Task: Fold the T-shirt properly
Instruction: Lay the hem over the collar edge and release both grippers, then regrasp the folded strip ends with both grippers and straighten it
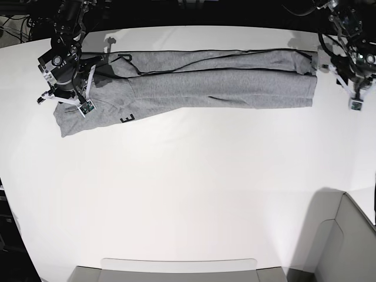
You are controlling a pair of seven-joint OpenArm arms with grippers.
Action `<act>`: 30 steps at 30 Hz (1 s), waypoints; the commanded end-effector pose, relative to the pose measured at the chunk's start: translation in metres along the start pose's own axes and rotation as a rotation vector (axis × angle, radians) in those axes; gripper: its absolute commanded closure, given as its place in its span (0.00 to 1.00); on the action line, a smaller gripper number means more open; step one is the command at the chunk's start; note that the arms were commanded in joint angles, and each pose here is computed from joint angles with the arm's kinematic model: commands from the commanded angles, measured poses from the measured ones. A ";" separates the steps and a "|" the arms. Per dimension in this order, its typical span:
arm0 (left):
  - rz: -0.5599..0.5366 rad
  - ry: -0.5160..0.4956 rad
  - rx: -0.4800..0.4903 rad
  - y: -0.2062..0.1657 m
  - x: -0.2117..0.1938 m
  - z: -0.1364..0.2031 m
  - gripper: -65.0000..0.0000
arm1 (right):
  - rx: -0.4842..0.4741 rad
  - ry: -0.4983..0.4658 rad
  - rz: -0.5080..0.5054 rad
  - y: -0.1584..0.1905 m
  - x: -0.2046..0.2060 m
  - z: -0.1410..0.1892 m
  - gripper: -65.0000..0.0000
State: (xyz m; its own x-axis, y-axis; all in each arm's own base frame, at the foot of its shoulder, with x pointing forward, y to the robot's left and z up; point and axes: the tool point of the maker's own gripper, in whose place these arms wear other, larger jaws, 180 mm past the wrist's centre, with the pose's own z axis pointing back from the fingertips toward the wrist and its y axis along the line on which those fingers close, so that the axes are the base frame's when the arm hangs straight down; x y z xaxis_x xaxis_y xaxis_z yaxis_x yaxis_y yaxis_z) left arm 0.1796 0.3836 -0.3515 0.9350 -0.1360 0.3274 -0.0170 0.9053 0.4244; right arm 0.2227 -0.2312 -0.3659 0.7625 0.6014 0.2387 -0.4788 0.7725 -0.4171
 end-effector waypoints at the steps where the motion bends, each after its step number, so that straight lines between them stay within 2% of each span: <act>1: 0.026 -0.023 0.029 0.013 0.012 0.006 0.64 | -0.022 -0.015 0.013 -0.008 0.004 0.004 0.71; 3: 0.065 0.008 0.034 0.017 0.012 0.008 0.59 | -0.027 -0.024 0.012 -0.010 0.008 0.004 0.71; 6: 0.094 0.035 0.002 0.005 0.013 0.007 0.57 | -0.029 -0.028 0.010 -0.011 0.010 0.005 0.71; 12: 0.011 0.003 -0.125 -0.058 0.036 0.002 0.57 | -0.029 -0.028 0.010 -0.011 0.010 0.005 0.71; 19: 0.051 0.004 -0.207 -0.094 0.033 0.001 0.57 | -0.015 -0.014 0.009 -0.008 0.006 0.001 0.71; 26: 0.058 0.011 -0.213 -0.097 0.032 0.000 0.57 | 0.015 0.026 0.009 -0.003 -0.002 -0.011 0.71; 30: 0.096 0.023 -0.181 -0.080 0.025 -0.002 0.57 | 0.019 0.027 0.007 -0.004 -0.001 -0.013 0.71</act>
State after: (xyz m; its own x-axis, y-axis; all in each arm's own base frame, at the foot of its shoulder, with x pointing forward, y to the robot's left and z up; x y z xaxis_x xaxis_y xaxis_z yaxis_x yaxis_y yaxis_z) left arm 0.1982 0.3041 -0.3869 0.9489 -0.0323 0.3138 -0.0378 0.9759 0.2147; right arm 0.2215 -0.2355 -0.3855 0.7853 0.5866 0.1978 -0.4919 0.7853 -0.3760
